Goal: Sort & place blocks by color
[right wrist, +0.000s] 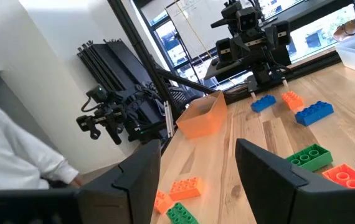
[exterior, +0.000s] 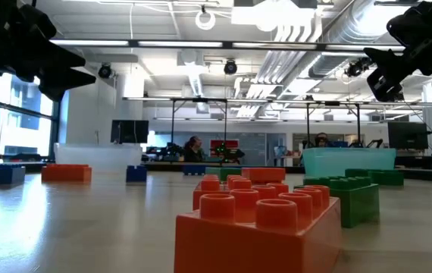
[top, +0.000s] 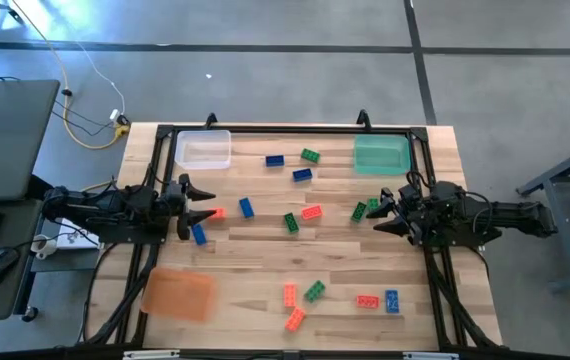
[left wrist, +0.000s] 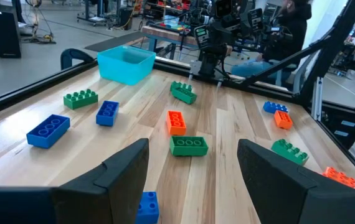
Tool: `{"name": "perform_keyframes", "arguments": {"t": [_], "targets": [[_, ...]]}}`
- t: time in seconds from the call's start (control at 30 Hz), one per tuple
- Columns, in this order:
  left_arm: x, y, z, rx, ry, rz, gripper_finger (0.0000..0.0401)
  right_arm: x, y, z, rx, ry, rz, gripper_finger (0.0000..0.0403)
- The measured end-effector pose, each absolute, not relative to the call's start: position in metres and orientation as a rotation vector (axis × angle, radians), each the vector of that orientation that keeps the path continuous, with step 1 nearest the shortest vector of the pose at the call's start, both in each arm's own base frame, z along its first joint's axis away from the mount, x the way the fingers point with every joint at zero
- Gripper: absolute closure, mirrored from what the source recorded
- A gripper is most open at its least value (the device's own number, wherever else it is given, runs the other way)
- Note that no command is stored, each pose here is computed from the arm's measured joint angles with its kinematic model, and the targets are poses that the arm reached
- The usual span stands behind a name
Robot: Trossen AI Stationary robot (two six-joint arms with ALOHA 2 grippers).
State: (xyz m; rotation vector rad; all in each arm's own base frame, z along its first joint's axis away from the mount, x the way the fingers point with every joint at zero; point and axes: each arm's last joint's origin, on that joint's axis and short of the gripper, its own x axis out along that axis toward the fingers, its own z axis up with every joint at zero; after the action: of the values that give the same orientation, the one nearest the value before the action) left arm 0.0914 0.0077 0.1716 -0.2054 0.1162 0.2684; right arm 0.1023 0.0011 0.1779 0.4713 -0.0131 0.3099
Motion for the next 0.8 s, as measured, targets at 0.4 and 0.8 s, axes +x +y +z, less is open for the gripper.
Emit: {"name": "perform_keyframes", "arguments": {"t": [0.4,0.8], "targets": [[0.0914,0.0077,0.1716,-0.205,0.117,0.269,0.0166,0.1030,-0.0014,0.1779,0.543,-0.028,0.225,0.0206],[0.0914,0.0077,0.1715,-0.205,0.117,0.268,0.0166,0.1029,-0.0070,0.1841,0.771,-0.142,0.068,0.0206]]}}
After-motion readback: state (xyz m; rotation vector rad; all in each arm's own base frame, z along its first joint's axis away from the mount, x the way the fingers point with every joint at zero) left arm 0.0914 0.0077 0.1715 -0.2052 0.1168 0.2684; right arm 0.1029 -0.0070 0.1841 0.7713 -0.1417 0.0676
